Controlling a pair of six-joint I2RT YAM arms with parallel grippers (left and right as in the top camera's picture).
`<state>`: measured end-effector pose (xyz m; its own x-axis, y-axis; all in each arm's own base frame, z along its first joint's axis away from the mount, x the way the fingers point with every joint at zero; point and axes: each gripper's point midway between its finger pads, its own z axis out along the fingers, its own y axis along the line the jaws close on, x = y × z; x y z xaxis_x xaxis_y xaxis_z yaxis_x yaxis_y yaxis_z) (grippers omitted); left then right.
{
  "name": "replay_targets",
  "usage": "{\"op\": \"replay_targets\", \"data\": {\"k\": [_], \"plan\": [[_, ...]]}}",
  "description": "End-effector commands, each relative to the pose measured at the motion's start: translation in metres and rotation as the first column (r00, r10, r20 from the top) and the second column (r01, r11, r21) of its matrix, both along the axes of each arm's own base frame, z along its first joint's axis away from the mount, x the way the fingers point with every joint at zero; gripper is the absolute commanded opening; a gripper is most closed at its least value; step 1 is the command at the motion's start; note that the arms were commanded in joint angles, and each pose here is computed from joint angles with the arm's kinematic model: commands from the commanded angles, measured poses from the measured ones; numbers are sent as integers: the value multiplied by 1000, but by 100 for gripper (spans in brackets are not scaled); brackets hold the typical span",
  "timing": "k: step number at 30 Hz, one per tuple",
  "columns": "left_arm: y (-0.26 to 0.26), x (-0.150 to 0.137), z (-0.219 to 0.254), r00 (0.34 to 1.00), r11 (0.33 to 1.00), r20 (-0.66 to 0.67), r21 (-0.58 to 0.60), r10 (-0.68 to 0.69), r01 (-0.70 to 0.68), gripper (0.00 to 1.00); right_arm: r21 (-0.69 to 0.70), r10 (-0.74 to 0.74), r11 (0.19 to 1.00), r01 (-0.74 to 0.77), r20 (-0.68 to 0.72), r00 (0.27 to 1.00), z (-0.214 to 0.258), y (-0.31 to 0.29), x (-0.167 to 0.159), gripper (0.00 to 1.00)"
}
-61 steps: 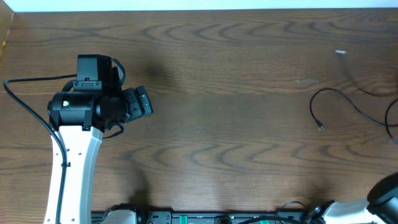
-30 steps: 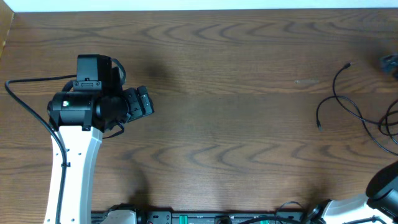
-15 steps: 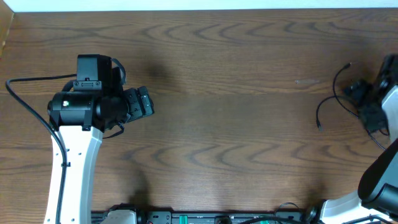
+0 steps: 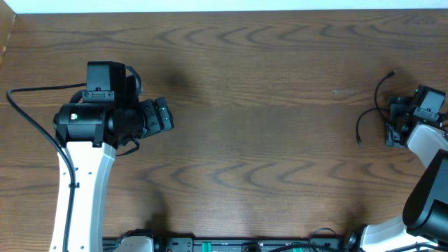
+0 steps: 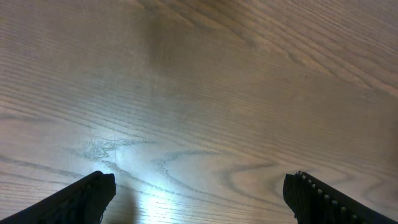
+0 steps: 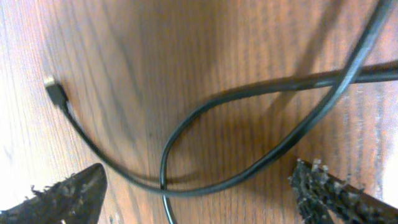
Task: Untangle cables
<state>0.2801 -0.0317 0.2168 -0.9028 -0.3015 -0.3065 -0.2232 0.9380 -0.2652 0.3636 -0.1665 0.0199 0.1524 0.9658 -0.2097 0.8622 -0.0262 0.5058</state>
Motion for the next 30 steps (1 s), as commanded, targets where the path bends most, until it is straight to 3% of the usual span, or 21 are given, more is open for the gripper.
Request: {"op": "replay_targets", "data": {"k": [1, 6, 15, 22, 30], "plan": [[-1, -1, 0, 1000, 1000, 2, 6, -18, 18, 93, -22, -93, 996, 91, -75, 993, -20, -5, -23, 89], [-1, -1, 0, 1000, 1000, 1, 4, -18, 18, 92, -55, -117, 992, 112, -99, 988, -30, -12, -25, 86], [-2, -2, 0, 1000, 1000, 0, 0, -20, 20, 92, -98, -148, 986, 136, -129, 980, -72, -24, -23, 70], [-2, -4, -1, 1000, 1000, -12, 1, -19, 19, 92, -157, -198, 972, 174, -152, 968, -86, -39, -31, 52], [-2, -5, -2, 1000, 1000, -18, 0, -16, 16, 93, -298, -250, 933, 201, -134, 959, -69, -93, -45, 51]]}}
